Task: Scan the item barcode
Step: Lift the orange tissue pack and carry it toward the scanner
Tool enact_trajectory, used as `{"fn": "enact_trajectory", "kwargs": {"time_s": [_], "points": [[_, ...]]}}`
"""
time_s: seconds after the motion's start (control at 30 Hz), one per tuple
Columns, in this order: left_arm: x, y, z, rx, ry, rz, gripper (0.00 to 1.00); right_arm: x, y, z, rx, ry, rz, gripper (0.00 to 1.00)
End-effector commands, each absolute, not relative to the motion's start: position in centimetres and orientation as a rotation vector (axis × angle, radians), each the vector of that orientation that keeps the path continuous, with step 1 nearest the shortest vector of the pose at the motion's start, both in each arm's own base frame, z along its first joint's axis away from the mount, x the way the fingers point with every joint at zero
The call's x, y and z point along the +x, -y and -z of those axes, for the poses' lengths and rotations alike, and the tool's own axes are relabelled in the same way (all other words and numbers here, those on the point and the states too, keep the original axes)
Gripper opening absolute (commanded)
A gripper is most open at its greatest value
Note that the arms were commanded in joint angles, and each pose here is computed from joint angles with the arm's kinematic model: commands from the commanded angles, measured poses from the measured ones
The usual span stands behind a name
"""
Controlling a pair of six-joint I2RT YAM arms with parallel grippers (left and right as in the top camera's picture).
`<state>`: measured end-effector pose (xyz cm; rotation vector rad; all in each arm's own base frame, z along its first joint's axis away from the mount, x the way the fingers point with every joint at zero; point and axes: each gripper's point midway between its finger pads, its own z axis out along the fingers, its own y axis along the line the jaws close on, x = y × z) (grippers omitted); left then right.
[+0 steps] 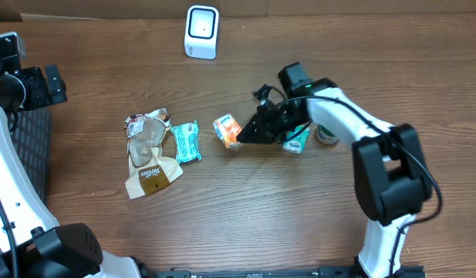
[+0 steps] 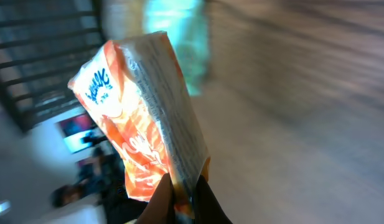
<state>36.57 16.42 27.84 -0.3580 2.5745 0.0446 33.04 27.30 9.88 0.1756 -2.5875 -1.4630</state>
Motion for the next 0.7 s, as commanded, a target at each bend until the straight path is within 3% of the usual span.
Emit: {"fn": "enact_trajectory", "kwargs": {"time_s": [0.0,0.17,0.4,0.67], "points": [[36.7,-16.4,-28.1,-0.319,-2.573,-0.055,1.00,32.8,-27.1,-18.9,0.310,2.415,1.839,0.04],[36.7,-16.4,-28.1,-0.319,-2.573,-0.055,1.00,32.4,-23.3,-26.9,0.282,2.132,2.187,0.04],[36.7,-16.4,-28.1,-0.319,-2.573,-0.055,0.99,32.0,-19.2,-29.6,0.130,2.189,2.235,0.04],[36.7,-16.4,-28.1,-0.320,-2.573,-0.055,1.00,30.0,-18.5,-33.0,0.239,2.246,2.296,0.04]]}}
